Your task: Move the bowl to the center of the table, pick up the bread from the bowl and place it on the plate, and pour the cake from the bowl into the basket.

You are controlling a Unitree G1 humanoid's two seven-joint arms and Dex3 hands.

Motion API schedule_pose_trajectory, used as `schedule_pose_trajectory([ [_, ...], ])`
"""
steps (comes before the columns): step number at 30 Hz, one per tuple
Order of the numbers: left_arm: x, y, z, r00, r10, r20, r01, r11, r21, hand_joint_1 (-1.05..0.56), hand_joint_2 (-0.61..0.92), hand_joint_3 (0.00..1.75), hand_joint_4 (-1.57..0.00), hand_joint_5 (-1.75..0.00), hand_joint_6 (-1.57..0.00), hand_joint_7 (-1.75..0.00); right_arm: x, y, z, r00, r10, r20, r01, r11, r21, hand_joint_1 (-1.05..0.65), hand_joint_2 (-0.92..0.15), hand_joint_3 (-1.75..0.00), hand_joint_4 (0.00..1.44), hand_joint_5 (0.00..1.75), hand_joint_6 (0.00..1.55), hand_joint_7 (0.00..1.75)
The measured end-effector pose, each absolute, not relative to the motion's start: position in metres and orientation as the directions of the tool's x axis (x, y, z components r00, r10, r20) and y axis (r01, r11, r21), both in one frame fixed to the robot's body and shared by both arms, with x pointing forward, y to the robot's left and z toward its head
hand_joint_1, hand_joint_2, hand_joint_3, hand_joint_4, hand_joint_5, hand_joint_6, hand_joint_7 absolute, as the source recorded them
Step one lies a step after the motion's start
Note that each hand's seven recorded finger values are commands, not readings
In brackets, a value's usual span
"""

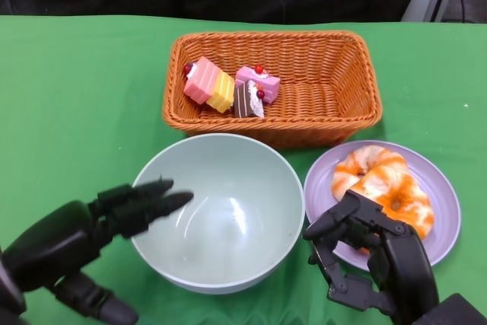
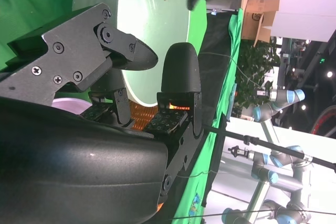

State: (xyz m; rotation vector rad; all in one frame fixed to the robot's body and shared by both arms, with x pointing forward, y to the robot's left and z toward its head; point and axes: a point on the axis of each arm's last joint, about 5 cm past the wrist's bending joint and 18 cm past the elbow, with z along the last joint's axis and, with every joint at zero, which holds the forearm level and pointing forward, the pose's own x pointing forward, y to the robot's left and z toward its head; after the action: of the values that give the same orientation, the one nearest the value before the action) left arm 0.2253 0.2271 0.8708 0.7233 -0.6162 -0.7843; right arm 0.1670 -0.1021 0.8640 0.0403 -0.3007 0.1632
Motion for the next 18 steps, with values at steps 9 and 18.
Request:
schedule_pose_trajectory([
  [9,0.234,0.198,0.874,0.765,-0.521,0.378,0.379,0.839,0.390,-0.44,0.92,0.22,-0.38,-0.11,-0.39,-0.06,0.167,-0.102,0.864,0.942,0.155,0.297,-0.167,0.986,0.015,-0.11,-0.57,-0.95,0.72,1.53,0.71,1.26],
  [18,0.242,0.174,0.888,0.877,-0.160,0.453,0.235,0.965,-0.115,0.03,0.92,0.34,-0.92,-0.48,-0.96,-0.17,0.167,-0.102,0.864,0.942,0.156,0.297,-0.168,0.986,0.014,-0.10,-0.57,-0.94,0.72,1.54,0.71,1.26],
])
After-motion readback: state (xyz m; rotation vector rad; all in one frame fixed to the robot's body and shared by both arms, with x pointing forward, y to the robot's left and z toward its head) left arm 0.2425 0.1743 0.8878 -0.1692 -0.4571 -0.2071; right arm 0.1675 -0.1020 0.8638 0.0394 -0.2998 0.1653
